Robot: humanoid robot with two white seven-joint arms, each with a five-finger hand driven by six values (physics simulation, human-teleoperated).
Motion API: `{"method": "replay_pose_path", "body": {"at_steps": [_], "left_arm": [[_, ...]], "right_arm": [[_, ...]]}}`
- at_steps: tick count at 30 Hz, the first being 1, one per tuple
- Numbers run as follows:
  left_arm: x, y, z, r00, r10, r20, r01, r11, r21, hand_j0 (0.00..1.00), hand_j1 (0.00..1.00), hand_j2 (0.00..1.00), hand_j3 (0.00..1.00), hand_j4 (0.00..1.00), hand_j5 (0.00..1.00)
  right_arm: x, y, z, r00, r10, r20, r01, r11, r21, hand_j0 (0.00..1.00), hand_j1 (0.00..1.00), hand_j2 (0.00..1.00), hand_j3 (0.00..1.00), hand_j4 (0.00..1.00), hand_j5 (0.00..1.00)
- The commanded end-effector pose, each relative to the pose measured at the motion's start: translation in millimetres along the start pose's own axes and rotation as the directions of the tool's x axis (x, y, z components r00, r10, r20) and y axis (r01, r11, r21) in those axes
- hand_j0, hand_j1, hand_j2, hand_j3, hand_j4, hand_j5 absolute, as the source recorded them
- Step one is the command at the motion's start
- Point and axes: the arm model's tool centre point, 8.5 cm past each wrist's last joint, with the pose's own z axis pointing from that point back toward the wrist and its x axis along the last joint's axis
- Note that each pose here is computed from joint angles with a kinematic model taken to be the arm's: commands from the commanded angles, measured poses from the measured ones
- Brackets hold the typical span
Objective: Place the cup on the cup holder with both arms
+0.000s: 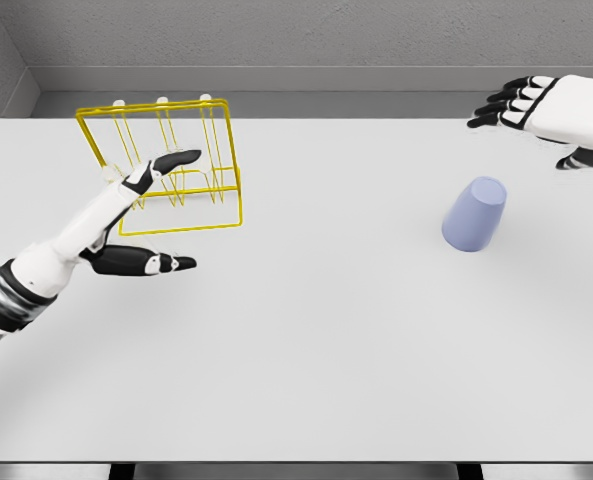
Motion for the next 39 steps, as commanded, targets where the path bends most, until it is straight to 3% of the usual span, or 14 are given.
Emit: {"method": "replay_pose_path", "body": {"at_steps": [1,5,7,13,20,22,26,30,32,35,39], "left_arm": [[0.8,-19.0,0.3,0.999,0.044,0.001,-0.044,0.998,-0.038,1.00,1.00,1.00,1.00,1.00,1.00],[-1.3,-41.2,5.2,0.996,0.092,-0.018,-0.093,0.992,-0.089,1.00,1.00,1.00,1.00,1.00,1.00],[-1.8,-43.6,7.0,0.995,0.097,-0.025,-0.099,0.990,-0.100,1.00,1.00,1.00,1.00,1.00,1.00],[-5.3,-29.2,20.8,0.986,0.145,-0.087,-0.155,0.980,-0.126,1.00,1.00,1.00,1.00,1.00,1.00],[-3.7,-45.0,19.4,0.978,0.187,-0.092,-0.200,0.964,-0.175,1.00,1.00,1.00,1.00,1.00,1.00],[-3.2,-41.6,13.3,0.973,0.217,-0.085,-0.228,0.960,-0.160,1.00,1.00,1.00,1.00,1.00,1.00],[-1.5,-59.2,6.0,0.960,0.268,-0.083,-0.279,0.939,-0.201,1.00,1.00,1.00,1.00,1.00,1.00],[-0.3,-60.3,-9.8,0.908,0.412,-0.082,-0.420,0.896,-0.146,1.00,1.00,1.00,1.00,1.00,1.00],[-2.4,-59.8,-12.7,0.905,0.408,-0.116,-0.424,0.889,-0.175,1.00,1.00,1.00,1.00,1.00,1.00],[-8.9,-65.3,-2.2,0.899,0.393,-0.192,-0.428,0.882,-0.198,1.00,1.00,1.00,1.00,1.00,1.00],[-11.9,-65.5,0.4,0.901,0.378,-0.211,-0.419,0.885,-0.205,1.00,1.00,1.00,1.00,1.00,1.00]], "right_arm": [[4.7,50.4,-21.6,0.998,-0.061,0.027,0.055,0.985,0.161,1.00,1.00,1.00,1.00,1.00,1.00],[2.5,59.4,-41.9,0.998,-0.056,0.036,0.047,0.974,0.221,1.00,1.00,1.00,1.00,1.00,1.00],[0.7,64.8,-50.9,0.998,-0.061,0.034,0.051,0.969,0.240,1.00,1.00,1.00,1.00,1.00,1.00],[-1.3,68.5,-75.6,0.996,-0.080,0.031,0.071,0.969,0.237,1.00,1.00,1.00,1.00,1.00,1.00],[-1.7,75.5,-78.4,0.996,-0.087,0.028,0.077,0.963,0.256,1.00,1.00,1.00,1.00,1.00,1.00],[1.6,78.3,-81.7,0.995,-0.089,0.038,0.076,0.961,0.264,1.00,1.00,1.00,1.00,1.00,1.00],[6.9,84.3,-87.3,0.994,-0.093,0.053,0.075,0.957,0.282,1.00,1.00,1.00,1.00,1.00,1.00],[8.2,84.8,-87.8,0.994,-0.094,0.057,0.074,0.956,0.283,1.00,1.00,1.00,1.00,1.00,1.00],[9.2,83.9,-88.2,0.994,-0.092,0.061,0.071,0.957,0.282,1.00,1.00,1.00,1.00,1.00,1.00],[10.2,87.1,-88.1,0.994,-0.092,0.063,0.069,0.949,0.309,0.89,0.89,0.89,0.89,0.89,0.89],[10.1,88.0,-88.0,0.994,-0.092,0.062,0.068,0.947,0.313,0.82,0.82,0.82,0.82,0.82,0.82]]}}
